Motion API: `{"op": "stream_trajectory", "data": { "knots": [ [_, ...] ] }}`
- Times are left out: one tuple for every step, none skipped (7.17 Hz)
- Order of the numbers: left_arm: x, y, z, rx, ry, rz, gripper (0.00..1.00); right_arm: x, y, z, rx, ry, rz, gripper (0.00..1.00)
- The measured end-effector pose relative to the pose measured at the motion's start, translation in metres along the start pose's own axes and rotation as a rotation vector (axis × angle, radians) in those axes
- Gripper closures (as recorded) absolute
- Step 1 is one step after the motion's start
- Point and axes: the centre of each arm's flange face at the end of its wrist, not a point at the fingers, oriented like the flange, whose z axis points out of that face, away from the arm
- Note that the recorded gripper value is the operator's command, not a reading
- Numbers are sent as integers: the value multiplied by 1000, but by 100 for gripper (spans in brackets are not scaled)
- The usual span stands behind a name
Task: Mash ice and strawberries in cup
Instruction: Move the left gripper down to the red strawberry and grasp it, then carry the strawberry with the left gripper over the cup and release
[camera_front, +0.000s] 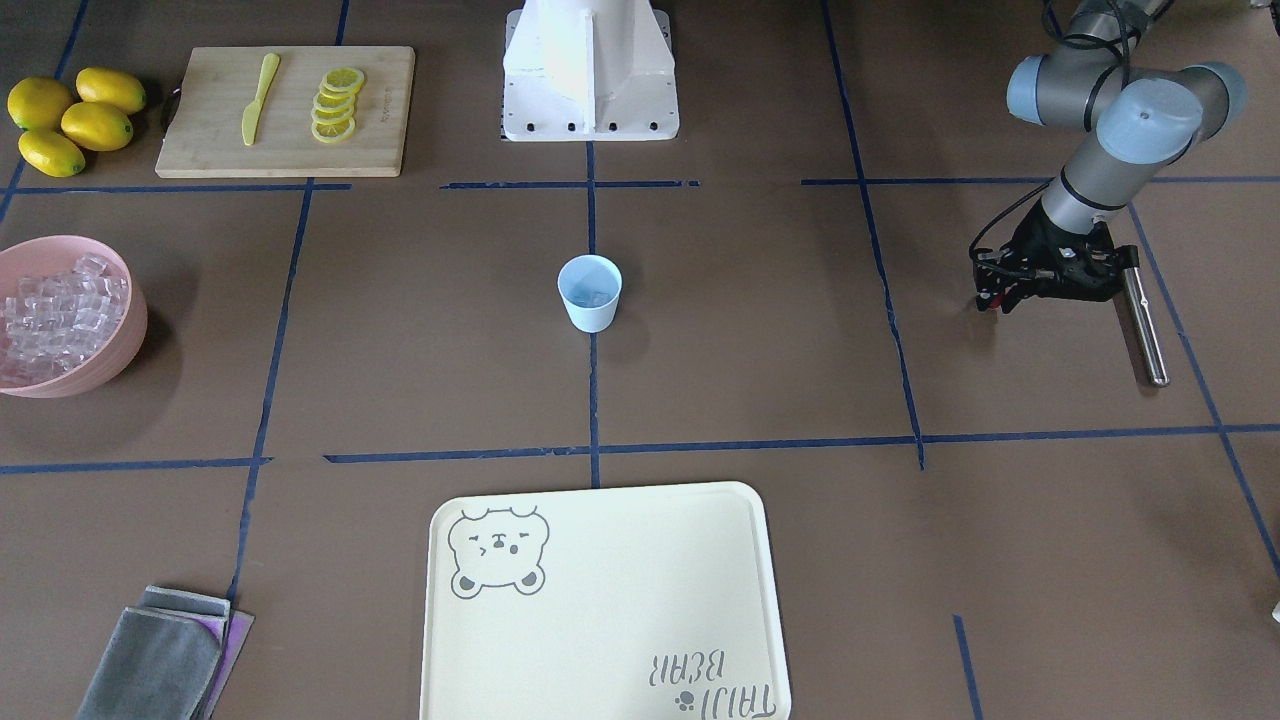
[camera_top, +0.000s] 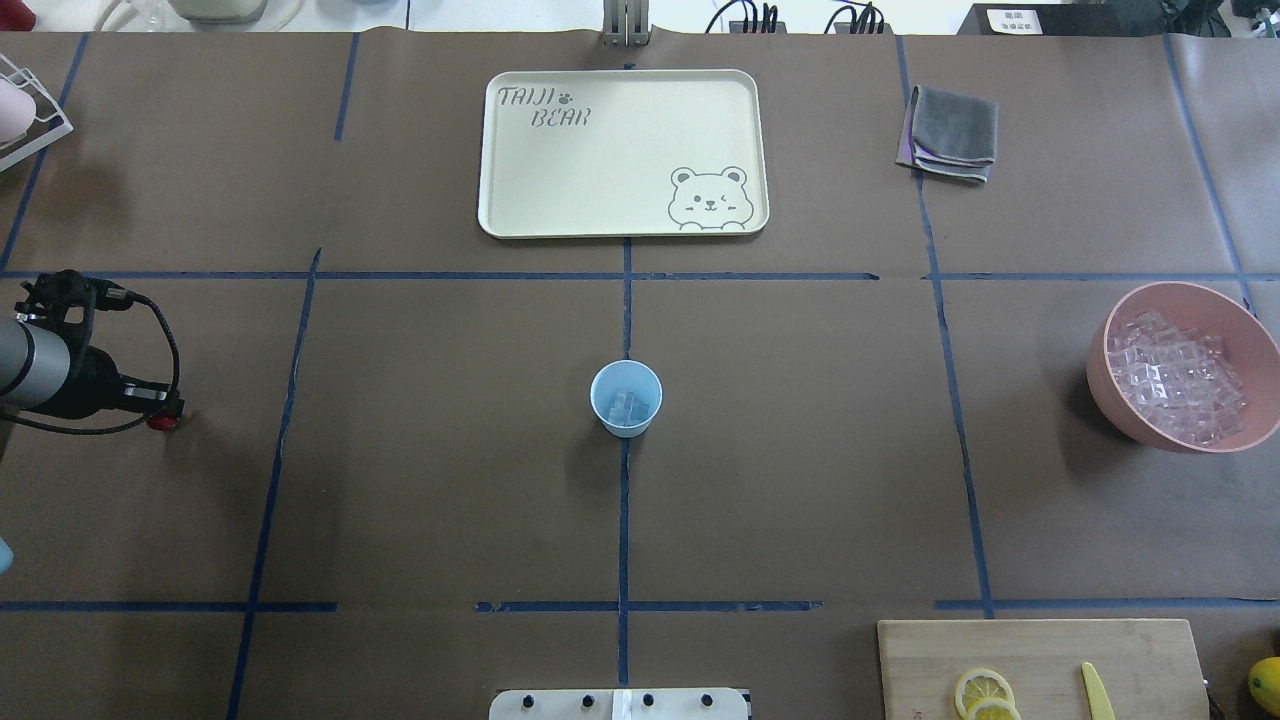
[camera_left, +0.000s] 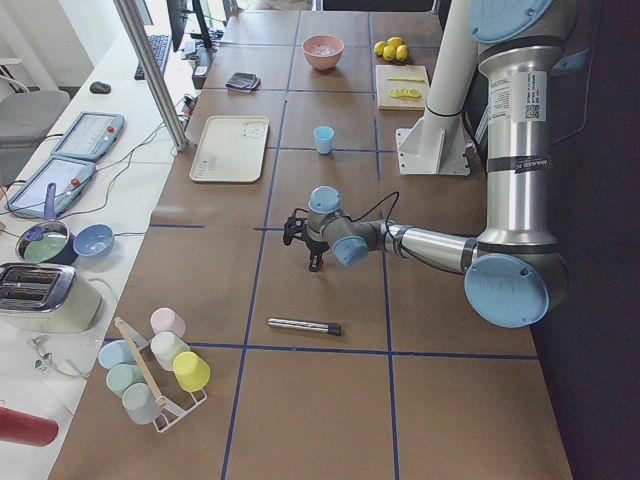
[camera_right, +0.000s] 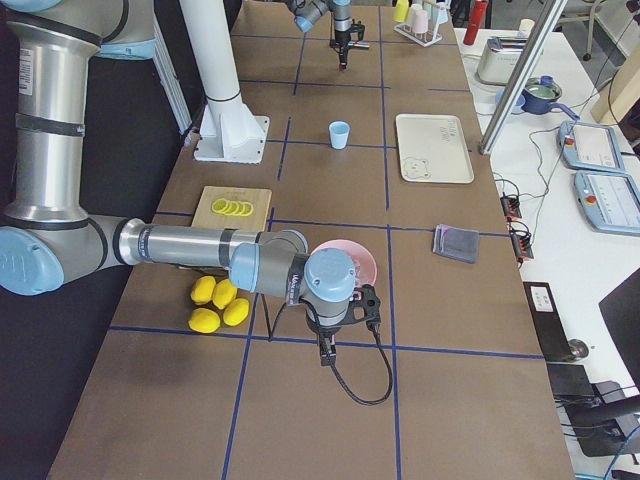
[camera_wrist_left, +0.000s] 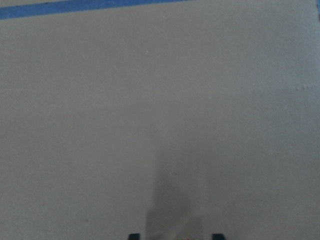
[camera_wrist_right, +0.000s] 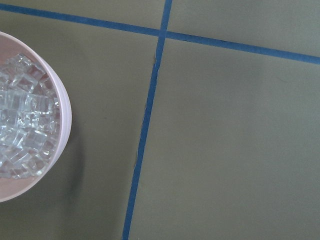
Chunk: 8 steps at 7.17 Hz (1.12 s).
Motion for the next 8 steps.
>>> {"op": "stream_trajectory", "data": {
  "knots": [
    [2, -1, -2, 3, 3, 3, 100, 0, 0, 0, 0, 0, 0, 1],
    [6, -2, -7, 11, 11, 9, 100, 0, 0, 0, 0, 0, 0, 1],
    [12, -6, -16, 28, 23, 15, 100, 0, 0, 0, 0, 0, 1, 1],
    [19, -14, -30, 46, 32, 15, 100, 0, 0, 0, 0, 0, 1, 1],
    [36, -26, -47, 55, 30, 9, 100, 0, 1, 0, 0, 0, 0, 1],
    [69, -44, -68, 54, 24, 1, 100, -1, 1, 0, 1, 0, 0, 1],
    [113, -66, -93, 49, 14, -10, 100, -1, 1, -1, 1, 0, 0, 1],
    [162, -89, -120, 42, 4, -23, 100, -1, 2, -1, 1, 0, 0, 1]
  ]
}}
